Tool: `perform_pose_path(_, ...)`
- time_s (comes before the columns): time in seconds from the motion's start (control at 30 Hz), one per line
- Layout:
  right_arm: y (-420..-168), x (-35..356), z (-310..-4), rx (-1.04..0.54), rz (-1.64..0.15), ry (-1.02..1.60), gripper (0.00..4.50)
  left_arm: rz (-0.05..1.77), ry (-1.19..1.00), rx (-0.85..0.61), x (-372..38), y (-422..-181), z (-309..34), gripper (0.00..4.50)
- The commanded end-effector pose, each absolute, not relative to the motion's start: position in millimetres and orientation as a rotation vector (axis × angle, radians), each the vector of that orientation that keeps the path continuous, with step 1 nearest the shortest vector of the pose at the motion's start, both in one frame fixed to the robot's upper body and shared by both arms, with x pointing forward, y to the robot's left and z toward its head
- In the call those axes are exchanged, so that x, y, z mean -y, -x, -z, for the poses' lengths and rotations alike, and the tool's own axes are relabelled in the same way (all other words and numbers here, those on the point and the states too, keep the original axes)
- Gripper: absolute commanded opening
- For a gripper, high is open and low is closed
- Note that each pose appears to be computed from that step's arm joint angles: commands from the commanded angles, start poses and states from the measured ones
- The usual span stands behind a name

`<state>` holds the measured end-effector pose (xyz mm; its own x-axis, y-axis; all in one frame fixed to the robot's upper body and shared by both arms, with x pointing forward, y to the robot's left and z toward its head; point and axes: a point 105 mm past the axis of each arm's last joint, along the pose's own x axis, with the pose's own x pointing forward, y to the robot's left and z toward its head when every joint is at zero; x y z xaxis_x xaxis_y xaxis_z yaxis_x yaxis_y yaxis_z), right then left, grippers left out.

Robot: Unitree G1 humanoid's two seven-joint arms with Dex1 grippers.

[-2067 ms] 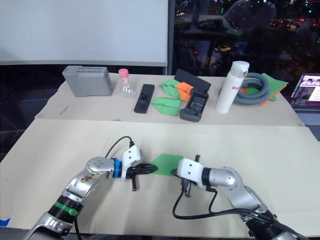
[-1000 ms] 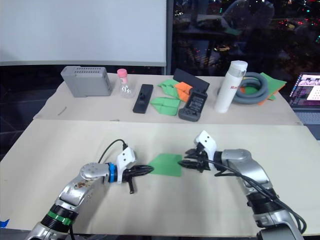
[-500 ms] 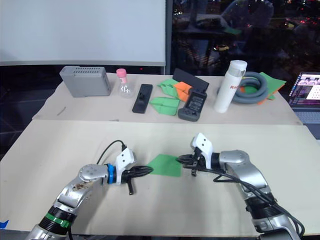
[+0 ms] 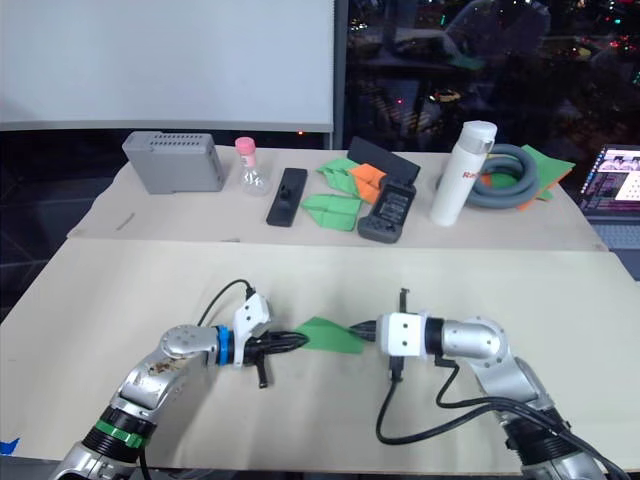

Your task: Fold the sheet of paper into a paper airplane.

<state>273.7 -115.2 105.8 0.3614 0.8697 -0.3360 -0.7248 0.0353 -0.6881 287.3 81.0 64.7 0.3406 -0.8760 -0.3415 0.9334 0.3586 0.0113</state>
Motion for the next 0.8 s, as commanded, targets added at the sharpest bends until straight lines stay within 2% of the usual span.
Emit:
perform_pose_path(0.03,-265,115,-95,0.288,-1.269,1.053,0.04,1.213,-0.214,-0.304,-78,-285,-60,0.0)
perform_pose_path(0.17,-261,125,-71,0.311,-1.278,1.181,0.04,1.198,-0.201,-0.278,-75,-289,-66,0.0)
perform_pose_path(0.5,-266,140,-49,0.35,-1.243,1.282,0.04,1.206,-0.194,-0.286,-78,-285,-67,0.0)
perform_pose_path(0.8,-259,136,-35,0.326,-1.29,1.272,0.04,1.141,0.098,-0.178,-92,-300,-120,0.0)
